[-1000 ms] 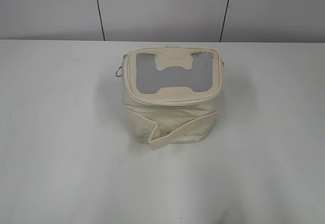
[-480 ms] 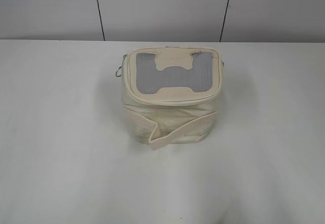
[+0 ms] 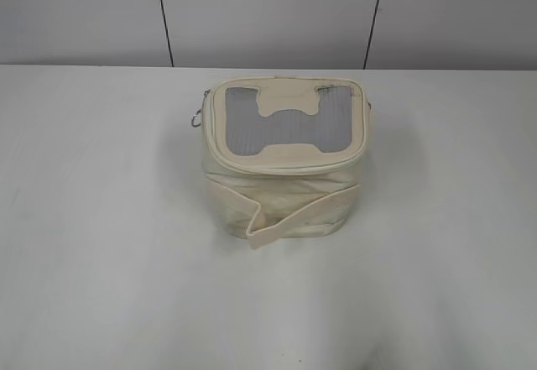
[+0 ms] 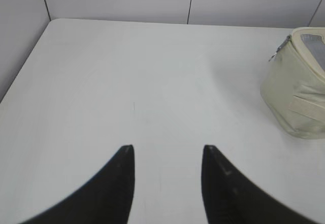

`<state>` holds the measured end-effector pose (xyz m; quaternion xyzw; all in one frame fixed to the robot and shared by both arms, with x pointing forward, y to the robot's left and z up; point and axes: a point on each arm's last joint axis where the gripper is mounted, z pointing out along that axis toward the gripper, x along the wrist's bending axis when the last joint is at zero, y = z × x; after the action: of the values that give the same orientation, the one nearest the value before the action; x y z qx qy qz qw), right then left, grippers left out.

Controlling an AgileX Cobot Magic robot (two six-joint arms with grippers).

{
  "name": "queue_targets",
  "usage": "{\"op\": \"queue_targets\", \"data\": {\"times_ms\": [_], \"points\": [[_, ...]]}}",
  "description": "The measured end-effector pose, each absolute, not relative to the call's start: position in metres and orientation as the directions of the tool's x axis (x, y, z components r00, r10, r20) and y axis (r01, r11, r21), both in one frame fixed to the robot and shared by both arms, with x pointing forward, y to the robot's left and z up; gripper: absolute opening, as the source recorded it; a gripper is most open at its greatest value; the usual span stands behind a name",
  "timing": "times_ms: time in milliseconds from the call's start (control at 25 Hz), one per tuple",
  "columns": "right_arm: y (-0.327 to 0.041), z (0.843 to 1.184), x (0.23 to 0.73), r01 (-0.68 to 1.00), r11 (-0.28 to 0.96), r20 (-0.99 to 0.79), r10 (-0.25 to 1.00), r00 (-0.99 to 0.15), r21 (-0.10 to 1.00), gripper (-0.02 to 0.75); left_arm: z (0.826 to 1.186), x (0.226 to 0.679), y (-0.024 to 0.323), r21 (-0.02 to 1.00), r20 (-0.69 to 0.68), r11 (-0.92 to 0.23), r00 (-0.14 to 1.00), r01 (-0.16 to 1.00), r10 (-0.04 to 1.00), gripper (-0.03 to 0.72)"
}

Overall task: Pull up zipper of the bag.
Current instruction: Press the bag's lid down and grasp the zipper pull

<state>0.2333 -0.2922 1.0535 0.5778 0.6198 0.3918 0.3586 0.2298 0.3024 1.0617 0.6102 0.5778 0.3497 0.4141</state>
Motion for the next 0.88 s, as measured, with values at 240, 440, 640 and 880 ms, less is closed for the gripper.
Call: {"op": "queue_targets", "data": {"times_ms": [240,440,640,880], "points": [[-0.275,1.064,0.270,0.533,0.098,0.061,0.960,-0.274,0.841,0.511,1.062,0.230,0.302,0.910,-0.052,0.011,0.088,0.416,0.995,0.337],[-0.252,1.079,0.402,0.543,0.217,0.141,0.829,-0.542,0.811,0.484,1.062,0.230,0.303,0.910,-0.052,0.006,0.098,0.416,0.994,0.337],[-0.211,1.074,0.549,0.476,0.354,0.153,0.651,-0.744,0.805,0.466,1.062,0.230,0.303,0.910,-0.052,0.006,0.099,0.416,0.994,0.337],[-0.122,1.047,0.655,0.411,0.483,0.234,0.385,-0.893,0.773,0.462,1.062,0.230,0.303,0.909,-0.044,0.001,0.093,0.416,0.995,0.313]]}}
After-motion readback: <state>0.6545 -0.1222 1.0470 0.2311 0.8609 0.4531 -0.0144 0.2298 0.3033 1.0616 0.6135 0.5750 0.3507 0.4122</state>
